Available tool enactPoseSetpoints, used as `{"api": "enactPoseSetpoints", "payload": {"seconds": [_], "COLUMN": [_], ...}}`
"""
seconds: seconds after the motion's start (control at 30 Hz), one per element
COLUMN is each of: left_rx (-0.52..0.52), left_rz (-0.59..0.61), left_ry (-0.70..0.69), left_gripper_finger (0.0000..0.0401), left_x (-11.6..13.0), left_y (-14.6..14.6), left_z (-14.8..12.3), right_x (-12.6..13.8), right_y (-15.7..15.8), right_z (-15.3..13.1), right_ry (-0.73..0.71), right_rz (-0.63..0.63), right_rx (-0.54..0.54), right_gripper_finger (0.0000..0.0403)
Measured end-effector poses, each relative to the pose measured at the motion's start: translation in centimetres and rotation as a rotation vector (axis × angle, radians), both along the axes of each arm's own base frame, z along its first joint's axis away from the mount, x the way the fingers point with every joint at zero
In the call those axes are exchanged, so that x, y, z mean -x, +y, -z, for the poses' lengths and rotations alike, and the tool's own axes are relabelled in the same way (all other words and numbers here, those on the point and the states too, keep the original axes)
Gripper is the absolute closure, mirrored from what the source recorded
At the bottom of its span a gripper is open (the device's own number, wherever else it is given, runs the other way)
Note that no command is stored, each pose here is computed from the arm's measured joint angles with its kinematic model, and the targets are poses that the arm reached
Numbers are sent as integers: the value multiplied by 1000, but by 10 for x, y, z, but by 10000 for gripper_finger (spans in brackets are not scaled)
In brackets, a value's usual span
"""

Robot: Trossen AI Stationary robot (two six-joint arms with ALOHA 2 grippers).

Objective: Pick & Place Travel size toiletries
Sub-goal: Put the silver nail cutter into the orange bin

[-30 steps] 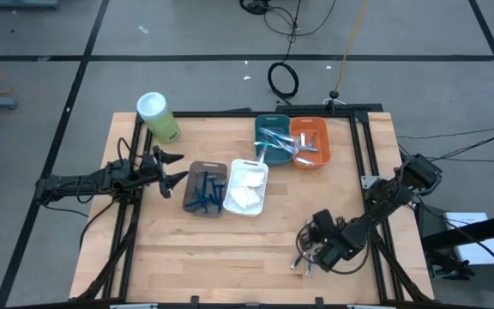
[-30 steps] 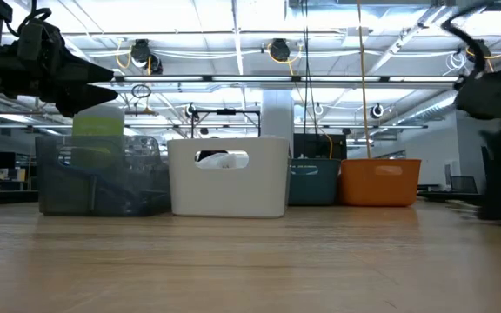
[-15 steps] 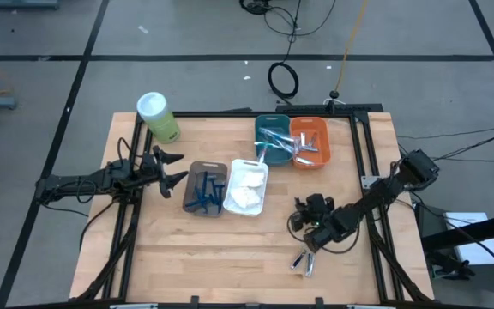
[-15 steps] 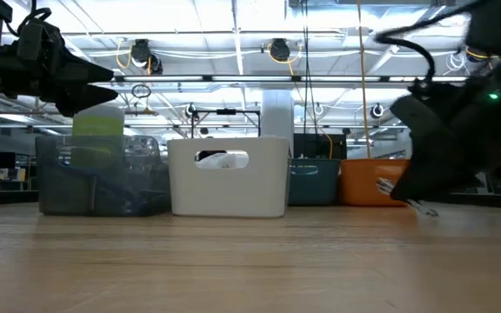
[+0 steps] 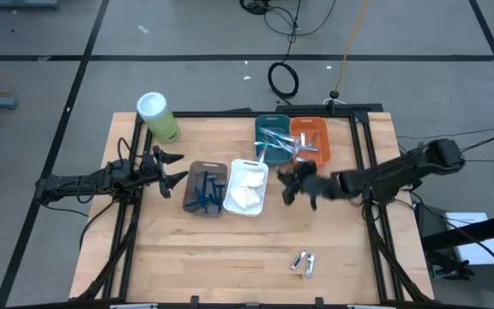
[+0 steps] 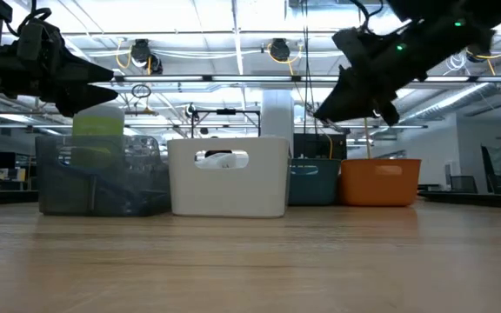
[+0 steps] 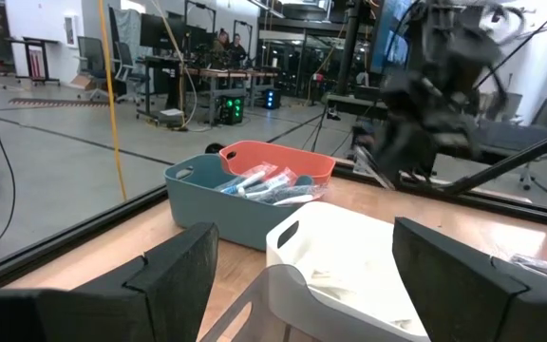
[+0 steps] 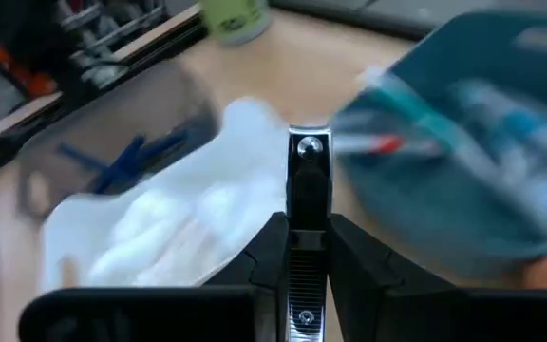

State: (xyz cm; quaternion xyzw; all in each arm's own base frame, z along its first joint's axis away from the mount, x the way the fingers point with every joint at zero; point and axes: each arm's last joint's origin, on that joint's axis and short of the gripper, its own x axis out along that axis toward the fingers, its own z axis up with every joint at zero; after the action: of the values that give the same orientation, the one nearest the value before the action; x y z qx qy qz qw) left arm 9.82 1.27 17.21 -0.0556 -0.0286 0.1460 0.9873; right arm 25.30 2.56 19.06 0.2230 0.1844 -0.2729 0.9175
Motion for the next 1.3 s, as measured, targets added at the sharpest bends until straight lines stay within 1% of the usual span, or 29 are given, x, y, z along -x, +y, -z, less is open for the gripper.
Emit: {"api": "enactPoseSetpoints", "payload": {"seconds": [0.1,0.2,0.37,0.5,0.77,0.93,1.13,1.17,1.23,1.3], "left_rx": [0,0,0,0,0,0,0,0,0,0], "left_rz": [0,0,0,-1,-1,0,0,0,0,0], "left_ry": [0,0,0,0,0,0,0,0,0,0], "left_gripper_finger": [95,95,95,95,96,95,96,95,96,95], "left_x": [0,0,0,0,0,0,0,0,0,0], "left_y": [0,0,0,0,0,0,0,0,0,0], "left_z": [0,0,0,0,0,0,0,0,0,0], "right_x": [8,21,48,59,67,69,70,69,66,60], "right_y": [-29,-57,-91,-102,-111,-111,-111,-111,-108,-104], "right_z": [-16,-24,-20,-12,-4,5,8,7,3,-6], "right_ry": [-12,14,177,272,287,264,264,258,224,132], "right_rz": [18,84,256,336,394,398,388,373,289,171], "right_rx": [14,12,-12,-50,-61,-62,-55,-45,-34,-41], "right_gripper_finger": [361,361,361,357,328,312,274,268,258,253]}}
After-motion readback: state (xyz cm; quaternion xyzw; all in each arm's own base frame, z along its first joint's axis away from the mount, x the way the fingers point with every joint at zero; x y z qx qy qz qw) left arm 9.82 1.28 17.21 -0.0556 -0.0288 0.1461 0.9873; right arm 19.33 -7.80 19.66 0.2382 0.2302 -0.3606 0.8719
